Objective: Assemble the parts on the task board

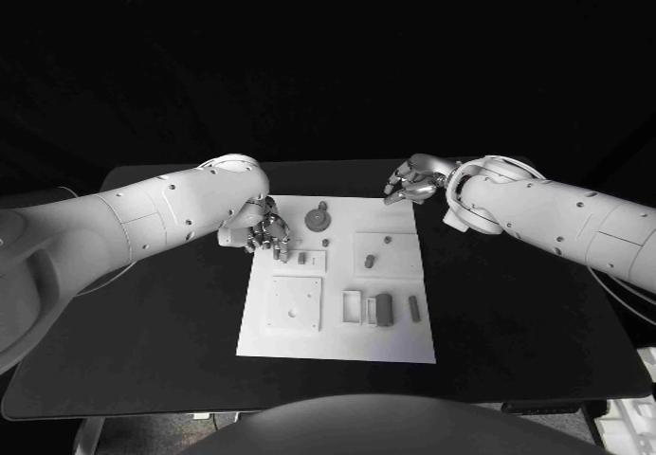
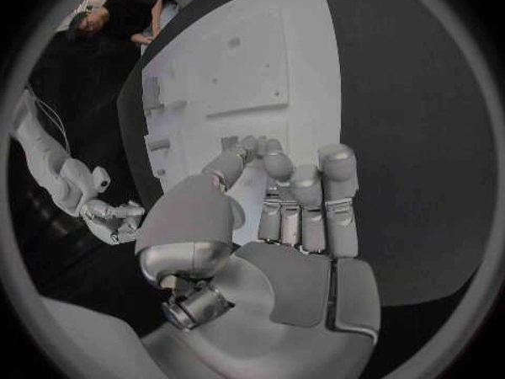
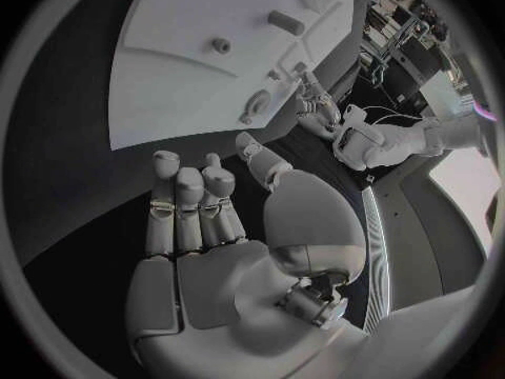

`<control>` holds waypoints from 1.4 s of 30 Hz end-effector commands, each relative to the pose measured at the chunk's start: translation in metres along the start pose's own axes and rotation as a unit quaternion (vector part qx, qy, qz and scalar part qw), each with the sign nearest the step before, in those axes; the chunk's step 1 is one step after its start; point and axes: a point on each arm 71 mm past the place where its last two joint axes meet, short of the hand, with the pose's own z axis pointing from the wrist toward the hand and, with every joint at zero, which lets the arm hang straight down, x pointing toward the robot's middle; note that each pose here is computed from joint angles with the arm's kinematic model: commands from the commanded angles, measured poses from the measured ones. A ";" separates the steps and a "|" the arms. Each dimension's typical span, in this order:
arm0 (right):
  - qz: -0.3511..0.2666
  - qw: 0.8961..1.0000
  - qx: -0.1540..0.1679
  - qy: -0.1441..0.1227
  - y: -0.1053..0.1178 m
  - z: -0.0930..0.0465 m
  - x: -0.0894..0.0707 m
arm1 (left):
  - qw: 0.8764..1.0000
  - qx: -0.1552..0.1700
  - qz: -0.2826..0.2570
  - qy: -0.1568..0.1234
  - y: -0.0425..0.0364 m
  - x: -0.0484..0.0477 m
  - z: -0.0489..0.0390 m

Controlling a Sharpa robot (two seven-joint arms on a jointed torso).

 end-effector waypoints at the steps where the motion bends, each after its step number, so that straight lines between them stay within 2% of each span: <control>1: -0.001 1.000 -0.003 0.007 0.001 0.000 0.001 | 1.000 0.004 0.014 0.012 -0.0034 0.0053 0.0019; 8: -0.001 1.000 -0.003 0.007 0.001 0.000 0.001 | 1.000 0.001 0.020 0.023 -0.0018 0.0065 0.0019; 26: -0.001 1.000 -0.002 0.007 0.000 0.000 0.001 | 1.000 0.003 0.015 0.016 -0.0017 0.0052 0.0021; 42: -0.001 1.000 -0.002 0.007 0.000 0.000 0.001 | 1.000 -0.014 0.014 -0.002 0.0010 0.0019 0.0022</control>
